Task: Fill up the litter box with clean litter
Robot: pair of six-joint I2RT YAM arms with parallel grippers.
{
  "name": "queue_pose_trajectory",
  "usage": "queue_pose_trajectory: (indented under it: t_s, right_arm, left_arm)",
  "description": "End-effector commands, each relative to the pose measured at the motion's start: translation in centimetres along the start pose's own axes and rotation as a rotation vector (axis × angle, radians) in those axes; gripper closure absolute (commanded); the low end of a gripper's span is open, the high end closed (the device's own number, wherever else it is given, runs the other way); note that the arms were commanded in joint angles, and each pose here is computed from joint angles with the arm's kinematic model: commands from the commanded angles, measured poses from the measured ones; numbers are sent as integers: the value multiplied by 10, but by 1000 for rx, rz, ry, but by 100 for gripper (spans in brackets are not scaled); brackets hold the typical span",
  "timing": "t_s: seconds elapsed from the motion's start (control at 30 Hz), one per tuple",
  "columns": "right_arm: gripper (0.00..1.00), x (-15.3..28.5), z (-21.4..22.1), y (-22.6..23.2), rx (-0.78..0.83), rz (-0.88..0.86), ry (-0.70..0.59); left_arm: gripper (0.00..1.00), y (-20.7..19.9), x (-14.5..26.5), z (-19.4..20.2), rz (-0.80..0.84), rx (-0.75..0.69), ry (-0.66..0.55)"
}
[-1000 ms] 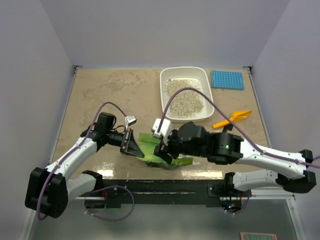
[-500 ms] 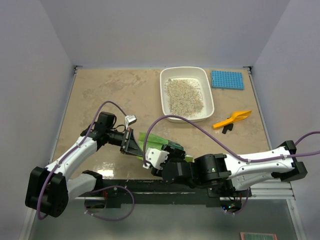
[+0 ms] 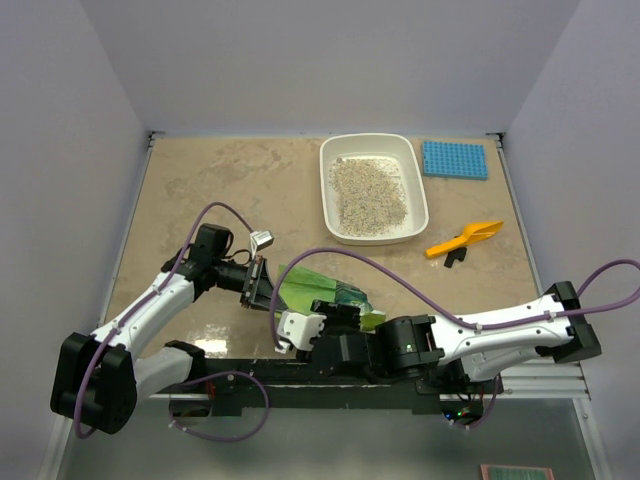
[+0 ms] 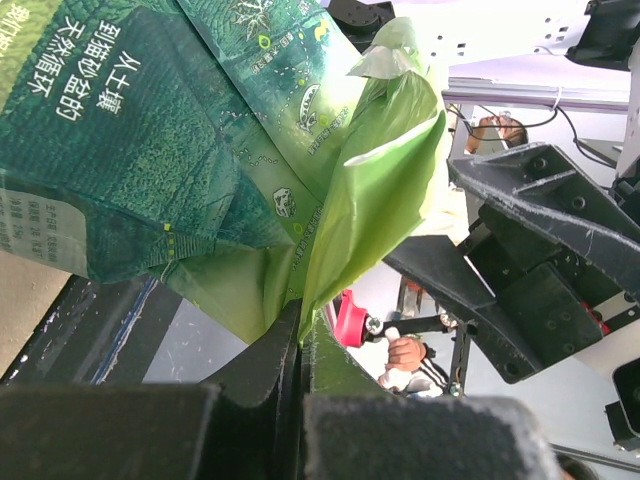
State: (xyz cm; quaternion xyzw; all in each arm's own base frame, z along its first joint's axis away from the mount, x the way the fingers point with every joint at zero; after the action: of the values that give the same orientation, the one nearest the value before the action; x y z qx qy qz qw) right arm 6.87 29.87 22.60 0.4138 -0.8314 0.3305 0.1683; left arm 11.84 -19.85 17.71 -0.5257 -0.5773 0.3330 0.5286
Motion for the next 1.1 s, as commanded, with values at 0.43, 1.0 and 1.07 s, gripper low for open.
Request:
queue_pose_trajectory:
  t_s: [0.43,1.0,1.07]
  right_arm:
    - [36,-23,10,25,88,-59,-11]
    - [40,-50,25,4,91,-53,59]
    - [43,-52,33,6,113,-66,95]
  left_arm:
    - [100,18,-1,-6,-95,-11,-32]
    - [100,16,-1,-5,-86,-13,-27]
    - [100,15,-1,-6,-84,-20,-30]
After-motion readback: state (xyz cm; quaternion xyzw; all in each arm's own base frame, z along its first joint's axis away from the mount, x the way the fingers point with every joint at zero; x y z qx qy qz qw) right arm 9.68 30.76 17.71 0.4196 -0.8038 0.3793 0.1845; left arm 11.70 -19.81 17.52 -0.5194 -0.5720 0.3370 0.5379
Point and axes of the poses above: each gripper's point midway between its finger pads, its own x axis back along the fingers, its own y axis along the line the jaws close on, z = x × y, the point moved 2 cm from there along x, back along the fingers, and after that the axes turned 8 degrees about -x, right-handed, at the moved point
